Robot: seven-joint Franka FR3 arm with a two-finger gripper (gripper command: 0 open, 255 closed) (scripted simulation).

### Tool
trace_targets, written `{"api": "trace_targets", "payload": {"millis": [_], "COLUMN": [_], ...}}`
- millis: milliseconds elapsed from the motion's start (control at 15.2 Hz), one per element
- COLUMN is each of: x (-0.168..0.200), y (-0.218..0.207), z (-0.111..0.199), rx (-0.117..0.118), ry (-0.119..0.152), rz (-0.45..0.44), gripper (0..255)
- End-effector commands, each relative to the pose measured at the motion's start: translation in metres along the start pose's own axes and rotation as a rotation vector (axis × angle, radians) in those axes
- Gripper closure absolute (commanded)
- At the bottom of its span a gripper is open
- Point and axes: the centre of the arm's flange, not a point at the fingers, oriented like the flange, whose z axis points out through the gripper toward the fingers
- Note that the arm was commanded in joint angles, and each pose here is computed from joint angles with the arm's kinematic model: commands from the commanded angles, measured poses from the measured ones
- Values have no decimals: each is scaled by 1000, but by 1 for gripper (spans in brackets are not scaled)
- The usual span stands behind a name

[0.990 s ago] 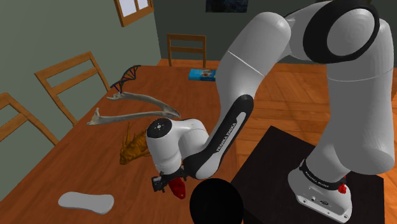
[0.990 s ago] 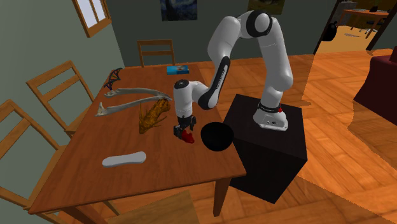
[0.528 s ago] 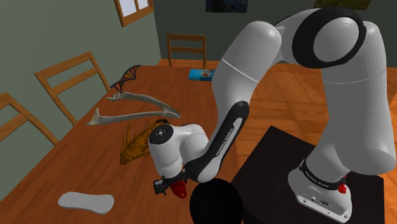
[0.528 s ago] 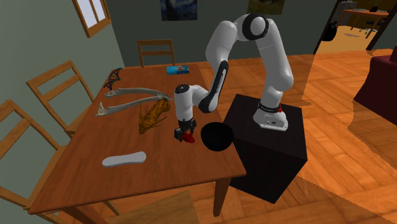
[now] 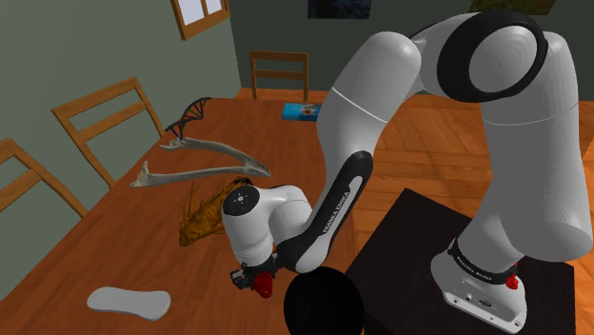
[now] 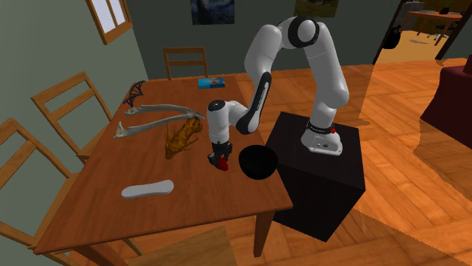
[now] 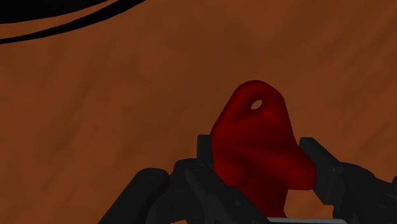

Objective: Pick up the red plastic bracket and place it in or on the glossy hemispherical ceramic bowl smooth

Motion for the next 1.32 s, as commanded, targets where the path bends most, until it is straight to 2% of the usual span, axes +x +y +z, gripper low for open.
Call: {"api": "trace_targets", "payload": {"millis": [0, 330, 1254], "x": [0, 0, 0], "y": [0, 0, 1], "z": [1, 1, -73], "rx": [-1, -1, -1], "ry": [-1, -1, -1], "rz": [0, 0, 0], "gripper": [255, 255, 255]}}
